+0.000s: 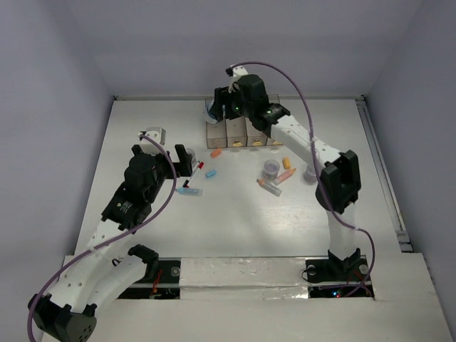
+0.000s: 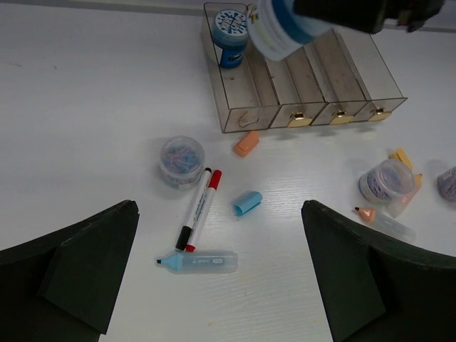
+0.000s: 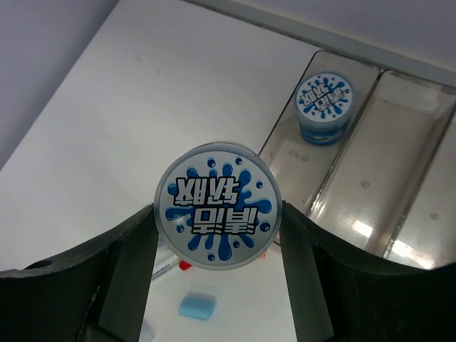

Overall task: Sort the stationery into containers
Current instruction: Place the stationery in the storage box.

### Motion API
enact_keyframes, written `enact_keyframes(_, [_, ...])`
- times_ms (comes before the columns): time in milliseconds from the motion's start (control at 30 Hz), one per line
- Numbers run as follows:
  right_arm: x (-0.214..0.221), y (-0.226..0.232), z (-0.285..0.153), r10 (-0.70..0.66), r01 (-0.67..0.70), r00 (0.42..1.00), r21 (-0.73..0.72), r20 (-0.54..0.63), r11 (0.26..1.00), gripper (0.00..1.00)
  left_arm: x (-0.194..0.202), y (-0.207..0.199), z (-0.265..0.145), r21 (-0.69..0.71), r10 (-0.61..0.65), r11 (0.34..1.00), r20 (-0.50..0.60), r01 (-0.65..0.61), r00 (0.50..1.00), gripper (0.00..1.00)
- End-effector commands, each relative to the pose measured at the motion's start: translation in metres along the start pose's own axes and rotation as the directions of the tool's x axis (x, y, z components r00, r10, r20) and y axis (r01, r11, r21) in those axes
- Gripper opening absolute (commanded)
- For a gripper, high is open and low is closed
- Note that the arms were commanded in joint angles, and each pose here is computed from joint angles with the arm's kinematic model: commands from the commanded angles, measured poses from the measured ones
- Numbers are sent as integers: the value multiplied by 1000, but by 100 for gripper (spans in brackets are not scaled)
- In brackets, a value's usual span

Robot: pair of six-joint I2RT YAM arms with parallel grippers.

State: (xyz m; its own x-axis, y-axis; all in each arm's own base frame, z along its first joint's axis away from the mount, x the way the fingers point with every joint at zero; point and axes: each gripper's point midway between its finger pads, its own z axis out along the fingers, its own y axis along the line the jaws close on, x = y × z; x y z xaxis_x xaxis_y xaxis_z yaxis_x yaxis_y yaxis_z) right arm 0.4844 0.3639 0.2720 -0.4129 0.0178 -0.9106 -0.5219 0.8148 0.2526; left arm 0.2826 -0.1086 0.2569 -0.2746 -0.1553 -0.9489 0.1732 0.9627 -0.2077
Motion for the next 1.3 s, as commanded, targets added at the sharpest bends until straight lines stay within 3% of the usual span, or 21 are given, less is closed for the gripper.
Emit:
enact_keyframes(0, [-27, 13, 16, -33, 37, 997, -52, 70, 998, 35, -16, 0, -3, -8, 2, 1000, 53, -1, 999, 99])
enact_keyframes(267, [3, -3, 58, -61, 61, 998, -12, 2, 998, 36, -17, 1, -5, -16, 5, 1000, 62, -4, 998, 99])
enact_keyframes(700, [48, -18, 79, -78, 82, 992, 41, -96, 996, 41, -16, -1, -5, -12, 10, 1000, 61, -9, 998, 99])
enact_keyframes(767, [55, -18, 83, -74, 78, 991, 36, -111, 996, 49, -15, 0, -5, -16, 11, 1000, 59, -10, 998, 99])
enact_keyframes(800, [52, -16, 84, -68, 72, 992, 31, -106, 997, 64, -16, 1, -5, -19, 10, 1000, 63, -9, 998, 99])
enact_keyframes(867, [50, -14, 85, -61, 64, 993, 23, -101, 998, 74, -14, 4, -4, -36, 15, 999, 55, -13, 998, 99])
enact_keyframes(900, [44, -11, 85, -56, 57, 995, 14, -81, 998, 84, -14, 3, -4, -34, 13, 999, 54, -11, 998, 99])
enact_keyframes(1100, [6, 9, 72, -61, 62, 998, -32, 16, 998, 96, -15, 4, -5, -39, 14, 999, 60, -11, 998, 99])
enact_keyframes(1267, [20, 60, 51, -129, 131, 991, -127, 26, 983, 98, -19, 9, -7, -64, 7, 998, 72, -2, 997, 99])
